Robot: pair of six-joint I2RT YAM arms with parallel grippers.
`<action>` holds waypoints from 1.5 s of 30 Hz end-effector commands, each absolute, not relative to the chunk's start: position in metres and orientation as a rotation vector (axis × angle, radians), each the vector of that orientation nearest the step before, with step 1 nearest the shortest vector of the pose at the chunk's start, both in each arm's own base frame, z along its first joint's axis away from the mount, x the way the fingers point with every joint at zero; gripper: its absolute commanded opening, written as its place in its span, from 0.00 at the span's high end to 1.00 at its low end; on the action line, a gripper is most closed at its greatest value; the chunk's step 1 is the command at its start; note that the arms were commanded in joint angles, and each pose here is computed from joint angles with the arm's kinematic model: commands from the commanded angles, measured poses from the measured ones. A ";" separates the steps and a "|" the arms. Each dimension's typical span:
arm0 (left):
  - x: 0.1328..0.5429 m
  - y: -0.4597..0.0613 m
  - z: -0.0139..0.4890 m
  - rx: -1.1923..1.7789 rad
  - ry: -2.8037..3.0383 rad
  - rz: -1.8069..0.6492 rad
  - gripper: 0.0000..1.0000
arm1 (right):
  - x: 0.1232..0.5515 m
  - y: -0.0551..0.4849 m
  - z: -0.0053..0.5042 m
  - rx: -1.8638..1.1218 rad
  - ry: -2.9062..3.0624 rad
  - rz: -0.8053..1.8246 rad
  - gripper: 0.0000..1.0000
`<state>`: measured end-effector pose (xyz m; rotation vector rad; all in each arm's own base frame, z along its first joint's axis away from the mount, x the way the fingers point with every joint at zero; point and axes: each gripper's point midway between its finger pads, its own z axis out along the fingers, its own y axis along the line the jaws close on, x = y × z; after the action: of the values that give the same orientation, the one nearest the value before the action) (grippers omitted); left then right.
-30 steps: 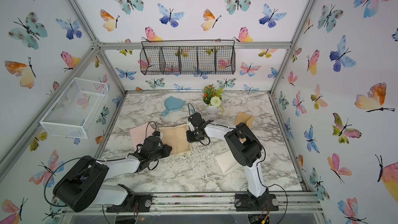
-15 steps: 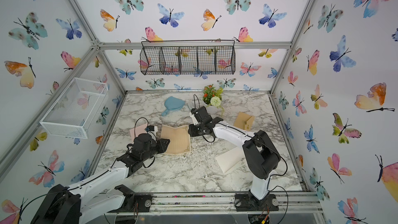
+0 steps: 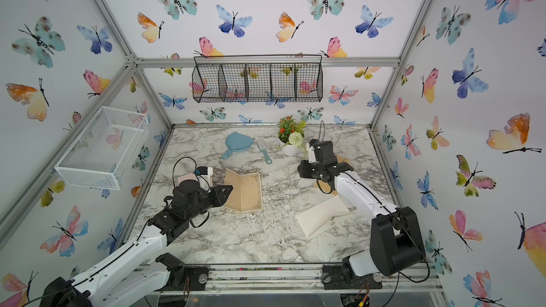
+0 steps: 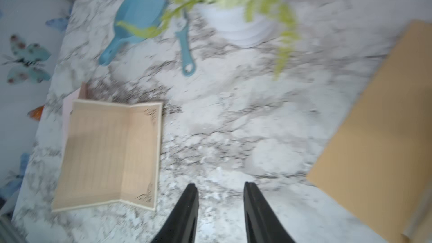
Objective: Take the letter paper out of the envelope
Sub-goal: Pick up the envelope from the center of the board.
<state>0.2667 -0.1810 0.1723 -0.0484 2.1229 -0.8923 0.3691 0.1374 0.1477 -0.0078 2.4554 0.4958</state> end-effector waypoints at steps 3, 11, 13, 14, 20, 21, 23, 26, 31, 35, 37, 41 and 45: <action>0.262 -0.200 0.202 0.010 2.068 -1.013 0.73 | 0.359 0.073 0.118 0.112 2.558 0.161 0.41; 0.259 -0.205 0.200 0.028 2.082 -1.011 0.74 | 0.364 0.018 0.077 0.368 2.609 -0.201 0.23; 0.256 -0.203 0.197 0.025 2.087 -1.007 0.73 | 0.361 0.009 0.064 0.403 2.628 -0.278 0.22; 0.255 -0.202 0.195 0.024 2.090 -1.005 0.73 | 0.361 0.006 0.058 0.409 2.638 -0.299 0.22; 0.253 -0.201 0.187 0.020 2.106 -1.004 0.73 | 0.372 0.002 0.037 0.423 2.668 -0.311 0.22; 0.253 -0.201 0.187 0.020 2.109 -1.005 0.73 | 0.375 0.001 0.035 0.426 2.671 -0.304 0.23; 0.252 -0.201 0.187 0.021 2.107 -1.007 0.73 | 0.377 -0.002 0.032 0.429 2.677 -0.284 0.25; 0.251 -0.199 0.186 0.015 2.105 -1.001 0.73 | 0.378 -0.009 0.030 0.434 2.676 -0.272 0.34; 0.252 -0.199 0.186 0.009 2.103 -0.999 0.73 | 0.380 -0.012 0.031 0.406 2.661 -0.259 0.55; 0.252 -0.200 0.186 0.007 2.103 -1.010 0.73 | 0.378 -0.011 0.029 0.386 2.662 -0.258 0.81; 0.252 -0.200 0.185 0.005 2.103 -1.012 0.73 | 0.376 -0.011 0.030 0.375 2.660 -0.249 0.94; 0.252 -0.199 0.184 0.002 2.103 -1.010 0.73 | 0.372 -0.012 0.035 0.360 2.646 -0.252 0.98; 0.252 -0.200 0.185 -0.001 2.100 -1.014 0.73 | 0.369 -0.012 0.048 0.351 2.616 -0.243 0.98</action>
<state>0.2535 -0.1963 0.1798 -0.0134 2.1216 -0.9848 0.3702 -0.0126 0.0362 0.3687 2.6415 -0.2552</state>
